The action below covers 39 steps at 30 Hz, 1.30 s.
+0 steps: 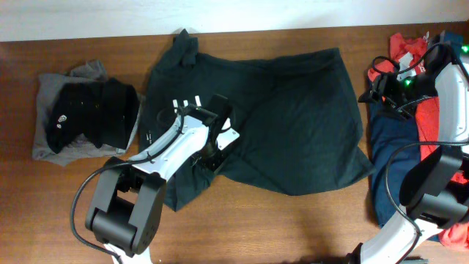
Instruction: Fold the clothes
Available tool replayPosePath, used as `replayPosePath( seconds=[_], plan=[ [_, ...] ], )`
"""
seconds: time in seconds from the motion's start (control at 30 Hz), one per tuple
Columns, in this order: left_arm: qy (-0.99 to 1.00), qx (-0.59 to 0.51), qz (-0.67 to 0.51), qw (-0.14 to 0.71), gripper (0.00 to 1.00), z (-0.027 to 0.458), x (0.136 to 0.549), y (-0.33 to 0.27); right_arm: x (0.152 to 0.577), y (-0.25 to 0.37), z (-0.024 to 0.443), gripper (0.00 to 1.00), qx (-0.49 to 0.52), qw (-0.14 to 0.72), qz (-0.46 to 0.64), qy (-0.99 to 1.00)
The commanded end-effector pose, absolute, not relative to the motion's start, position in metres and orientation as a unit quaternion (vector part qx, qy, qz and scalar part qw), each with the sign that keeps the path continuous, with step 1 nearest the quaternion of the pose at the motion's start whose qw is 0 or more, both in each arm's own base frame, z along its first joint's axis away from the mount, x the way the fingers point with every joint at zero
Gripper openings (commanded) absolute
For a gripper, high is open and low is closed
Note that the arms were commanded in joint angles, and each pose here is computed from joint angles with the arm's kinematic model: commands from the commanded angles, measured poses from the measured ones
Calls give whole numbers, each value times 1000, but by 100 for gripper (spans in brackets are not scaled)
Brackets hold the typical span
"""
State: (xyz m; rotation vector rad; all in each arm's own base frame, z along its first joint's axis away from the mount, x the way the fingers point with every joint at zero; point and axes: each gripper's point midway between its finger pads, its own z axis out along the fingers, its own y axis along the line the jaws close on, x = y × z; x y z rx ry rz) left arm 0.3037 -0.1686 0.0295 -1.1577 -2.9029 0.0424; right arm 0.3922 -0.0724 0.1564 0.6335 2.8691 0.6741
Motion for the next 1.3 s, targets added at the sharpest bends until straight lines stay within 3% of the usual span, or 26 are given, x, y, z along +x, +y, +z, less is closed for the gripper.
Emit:
replayPosePath(
  seconds=[0.0,0.17,0.27,0.37,0.4,0.67,0.77,0.93,1.17,1.23,1.27],
  plan=[
    [-927,-370,23,-55,0,64,340,-190,392,-71,156,62,206,63,221,951],
    [-916,-380,28,-124,0,92,373,-207,392,-71,156,62,206,63,221,951],
    [-917,-380,27,-117,1,85,372,-207,392,-71,156,62,206,63,221,951],
    [-920,-379,24,-92,27,79,363,-202,392,-71,156,62,206,63,221,951],
    [-923,-375,23,-82,30,79,360,-199,392,-71,156,62,206,63,221,951],
    [-986,-161,-37,17,42,80,336,-119,392,-71,156,62,206,63,221,951],
    [-994,-67,48,77,49,57,318,-86,392,-72,156,62,206,63,221,951],
    [-989,-31,126,71,53,30,318,-89,392,-71,156,62,206,64,221,951],
    [-988,-18,142,58,53,9,319,-94,392,-71,156,62,206,63,221,951],
    [-986,-19,154,53,49,10,322,-98,392,-71,156,62,206,63,221,951],
    [-986,-18,154,54,40,10,321,-98,392,-71,156,62,206,63,221,951]
  ],
)
